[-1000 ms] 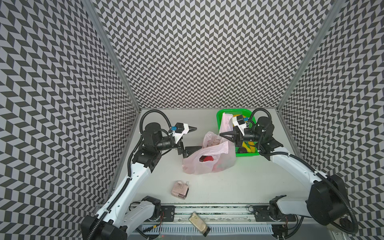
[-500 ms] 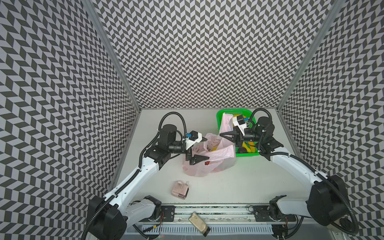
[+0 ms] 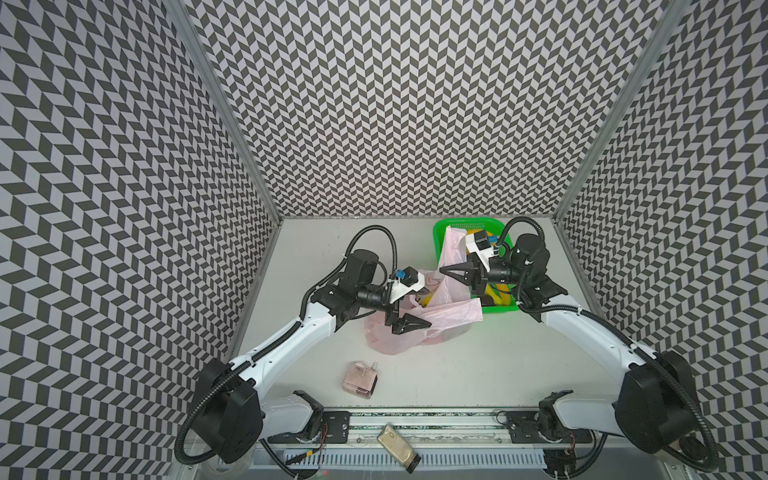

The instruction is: Place the fake fruits into the plastic bag and tie a complex knot

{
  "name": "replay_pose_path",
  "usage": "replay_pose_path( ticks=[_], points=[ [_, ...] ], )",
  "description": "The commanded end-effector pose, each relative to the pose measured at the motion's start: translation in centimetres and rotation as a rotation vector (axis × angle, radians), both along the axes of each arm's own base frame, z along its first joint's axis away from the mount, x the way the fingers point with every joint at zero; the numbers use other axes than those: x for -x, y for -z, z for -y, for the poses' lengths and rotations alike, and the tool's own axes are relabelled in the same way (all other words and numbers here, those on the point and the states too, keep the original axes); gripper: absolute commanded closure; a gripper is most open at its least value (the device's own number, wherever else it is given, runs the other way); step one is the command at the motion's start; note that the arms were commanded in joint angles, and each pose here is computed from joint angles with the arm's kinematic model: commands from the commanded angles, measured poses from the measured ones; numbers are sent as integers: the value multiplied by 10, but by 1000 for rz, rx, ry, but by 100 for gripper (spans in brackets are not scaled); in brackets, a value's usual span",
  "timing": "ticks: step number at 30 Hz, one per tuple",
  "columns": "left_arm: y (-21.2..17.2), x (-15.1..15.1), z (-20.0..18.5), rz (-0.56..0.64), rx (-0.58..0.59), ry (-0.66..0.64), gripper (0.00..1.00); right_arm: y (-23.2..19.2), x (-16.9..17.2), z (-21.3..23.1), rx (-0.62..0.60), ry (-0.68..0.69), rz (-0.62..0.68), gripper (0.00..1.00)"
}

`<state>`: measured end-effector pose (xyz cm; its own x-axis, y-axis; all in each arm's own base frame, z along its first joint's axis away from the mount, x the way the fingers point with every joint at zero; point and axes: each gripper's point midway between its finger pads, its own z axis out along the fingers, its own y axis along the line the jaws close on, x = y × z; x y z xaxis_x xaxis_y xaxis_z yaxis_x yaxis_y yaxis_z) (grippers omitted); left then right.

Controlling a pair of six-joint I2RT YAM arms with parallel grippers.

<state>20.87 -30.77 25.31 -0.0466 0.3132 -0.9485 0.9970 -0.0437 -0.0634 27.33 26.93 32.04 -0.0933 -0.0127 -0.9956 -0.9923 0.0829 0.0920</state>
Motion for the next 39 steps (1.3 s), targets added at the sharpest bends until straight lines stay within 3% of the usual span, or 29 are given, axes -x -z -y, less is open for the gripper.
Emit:
replay_pose_path(
  ticks=[1,10,17,18,22,34,39],
  points=[
    [1,1,11,16,-42,22,9,-21,11,4,-35,-16,102,100],
    [32,9,34,-45,-154,86,21,-25,9,6,-31,18,109,100],
    [26,7,37,-33,-158,97,66,-27,7,8,-32,43,111,100],
    [23,7,37,-24,-153,96,69,-27,6,8,-31,50,109,100],
    [8,8,31,32,-111,81,73,-28,-2,12,-35,112,98,100],
    [-44,9,-14,175,126,-77,100,-31,-32,44,-93,283,18,100],
    [-65,2,-36,184,235,-172,100,-30,-28,45,-82,276,36,100]
  ],
)
